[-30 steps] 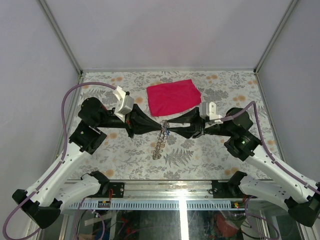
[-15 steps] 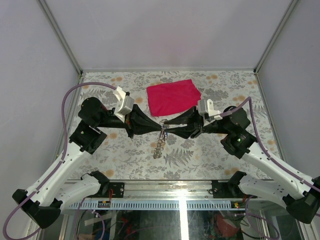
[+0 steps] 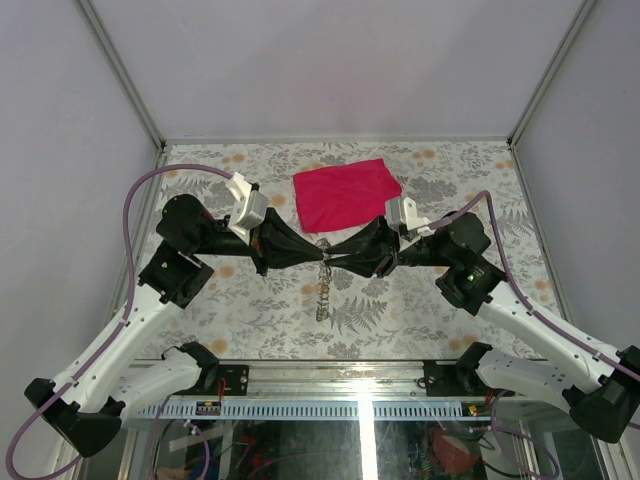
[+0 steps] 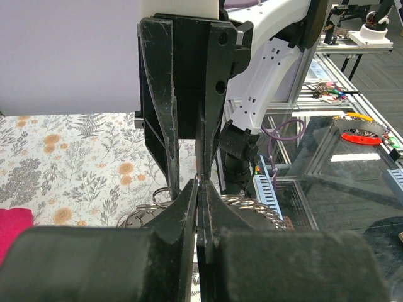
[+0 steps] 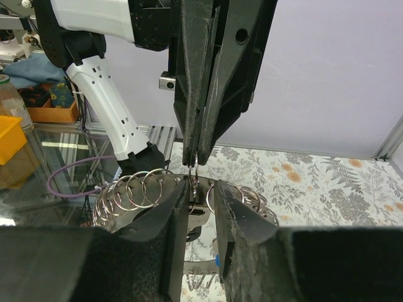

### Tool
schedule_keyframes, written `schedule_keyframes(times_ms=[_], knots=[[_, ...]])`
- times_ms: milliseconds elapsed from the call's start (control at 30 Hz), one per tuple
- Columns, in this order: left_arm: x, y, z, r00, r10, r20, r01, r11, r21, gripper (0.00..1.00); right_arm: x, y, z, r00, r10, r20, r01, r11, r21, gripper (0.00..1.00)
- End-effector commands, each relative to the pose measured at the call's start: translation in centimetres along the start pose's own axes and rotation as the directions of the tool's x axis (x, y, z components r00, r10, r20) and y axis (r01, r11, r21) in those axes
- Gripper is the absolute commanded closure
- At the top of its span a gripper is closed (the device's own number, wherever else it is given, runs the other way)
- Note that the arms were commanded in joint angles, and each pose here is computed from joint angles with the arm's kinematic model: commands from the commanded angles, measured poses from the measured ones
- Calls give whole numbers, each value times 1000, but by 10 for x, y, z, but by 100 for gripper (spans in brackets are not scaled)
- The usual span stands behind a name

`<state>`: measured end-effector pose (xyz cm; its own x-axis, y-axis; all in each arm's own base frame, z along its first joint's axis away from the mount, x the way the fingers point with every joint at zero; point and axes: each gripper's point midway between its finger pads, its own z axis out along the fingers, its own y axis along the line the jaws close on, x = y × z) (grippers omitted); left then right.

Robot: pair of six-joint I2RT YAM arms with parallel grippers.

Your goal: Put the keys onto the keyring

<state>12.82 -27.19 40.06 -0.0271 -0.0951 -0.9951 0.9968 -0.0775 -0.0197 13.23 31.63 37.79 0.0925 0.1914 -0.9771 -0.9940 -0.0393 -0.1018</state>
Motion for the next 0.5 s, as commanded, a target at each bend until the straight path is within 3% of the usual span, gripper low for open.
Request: schedule_keyframes(times_ms=[0, 300, 467], knots=[[-15, 0, -1, 996, 78, 41, -77, 997, -11, 100, -11, 2, 2, 999, -33, 41, 33, 999, -22, 75], [-12, 4, -1, 996, 76, 38, -75, 997, -34, 100, -16, 6, 3, 998, -20, 63, 23, 999, -44, 99], [-11, 7, -2, 996, 78, 36, -76, 996, -51, 100, -18, 7, 2, 999, -13, 40, 15, 999, -42, 100]])
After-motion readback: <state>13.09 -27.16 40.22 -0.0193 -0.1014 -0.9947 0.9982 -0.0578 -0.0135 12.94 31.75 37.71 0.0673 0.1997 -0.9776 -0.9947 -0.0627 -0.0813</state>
